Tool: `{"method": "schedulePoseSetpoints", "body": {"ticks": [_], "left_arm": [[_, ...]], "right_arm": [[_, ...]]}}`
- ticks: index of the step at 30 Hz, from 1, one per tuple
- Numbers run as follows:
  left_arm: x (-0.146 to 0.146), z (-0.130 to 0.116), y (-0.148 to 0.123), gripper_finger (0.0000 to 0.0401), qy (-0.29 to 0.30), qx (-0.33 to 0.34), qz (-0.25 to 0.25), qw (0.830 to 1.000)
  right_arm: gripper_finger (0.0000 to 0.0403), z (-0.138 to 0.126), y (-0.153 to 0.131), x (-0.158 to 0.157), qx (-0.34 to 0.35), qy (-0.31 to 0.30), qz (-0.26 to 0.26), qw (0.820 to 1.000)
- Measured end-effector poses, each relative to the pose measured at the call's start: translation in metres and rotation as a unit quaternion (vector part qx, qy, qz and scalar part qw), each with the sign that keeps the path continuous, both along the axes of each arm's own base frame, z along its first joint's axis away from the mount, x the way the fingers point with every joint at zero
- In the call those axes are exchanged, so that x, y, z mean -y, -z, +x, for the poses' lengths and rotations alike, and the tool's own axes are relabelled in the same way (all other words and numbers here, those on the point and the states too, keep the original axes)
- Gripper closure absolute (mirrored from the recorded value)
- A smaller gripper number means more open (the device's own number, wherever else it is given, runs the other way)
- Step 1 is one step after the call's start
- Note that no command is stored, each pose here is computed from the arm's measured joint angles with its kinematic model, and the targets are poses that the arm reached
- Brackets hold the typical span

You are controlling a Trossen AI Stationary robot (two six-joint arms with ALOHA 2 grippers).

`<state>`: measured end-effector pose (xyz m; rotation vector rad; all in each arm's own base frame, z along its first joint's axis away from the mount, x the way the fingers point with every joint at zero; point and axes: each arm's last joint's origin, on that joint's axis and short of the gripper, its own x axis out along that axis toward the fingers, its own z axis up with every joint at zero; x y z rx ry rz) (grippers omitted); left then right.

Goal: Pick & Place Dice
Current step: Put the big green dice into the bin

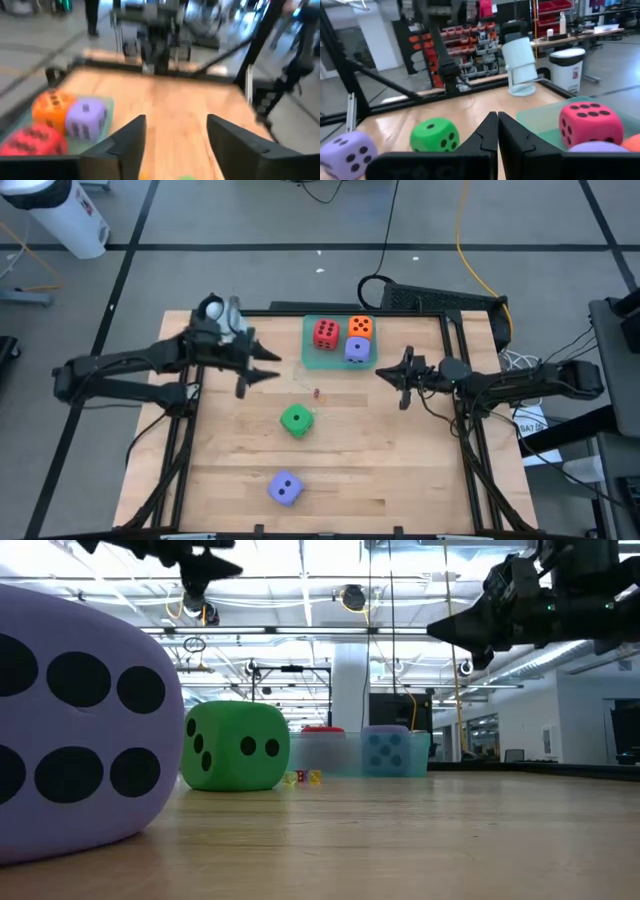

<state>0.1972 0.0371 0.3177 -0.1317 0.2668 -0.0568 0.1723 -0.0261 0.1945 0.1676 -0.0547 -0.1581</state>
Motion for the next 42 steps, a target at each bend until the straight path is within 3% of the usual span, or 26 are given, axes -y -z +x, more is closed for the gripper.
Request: {"method": "schedulePoseSetpoints", "body": {"ticks": [7,13,19,25,33,37,42], "left_arm": [[0.03,0.036,0.024,0.0085,0.028,-0.091,0.02,0.995],[0.055,0.065,0.04,0.0008,0.055,-0.171,0.089,0.98],[0.061,0.091,0.04,0.0014,0.059,-0.294,0.063,0.952],[0.077,0.11,0.038,0.0003,0.163,-0.342,0.154,0.913],[0.081,0.139,0.059,0.0001,0.253,-0.384,0.212,0.862],[0.078,0.144,0.07,0.0001,0.271,-0.432,0.217,0.832],[0.074,0.146,0.077,0.0001,0.288,-0.44,0.235,0.818]], "right_arm": [[0.04,-0.001,-0.002,-0.001,0.004,-0.036,-0.002,0.999],[0.0399,0.0,0.005,-0.002,-0.027,-0.045,0.004,0.999],[0.0399,0.0,0.006,-0.001,-0.032,-0.044,0.004,0.999],[0.0399,0.0,0.005,-0.002,-0.029,-0.044,0.003,0.999],[0.0399,0.0,0.006,-0.002,-0.033,-0.045,-0.007,0.998],[0.0399,0.0,0.006,-0.002,-0.033,-0.045,-0.005,0.998],[0.0399,0.0,0.005,-0.001,-0.031,-0.044,-0.01,0.998]]}}
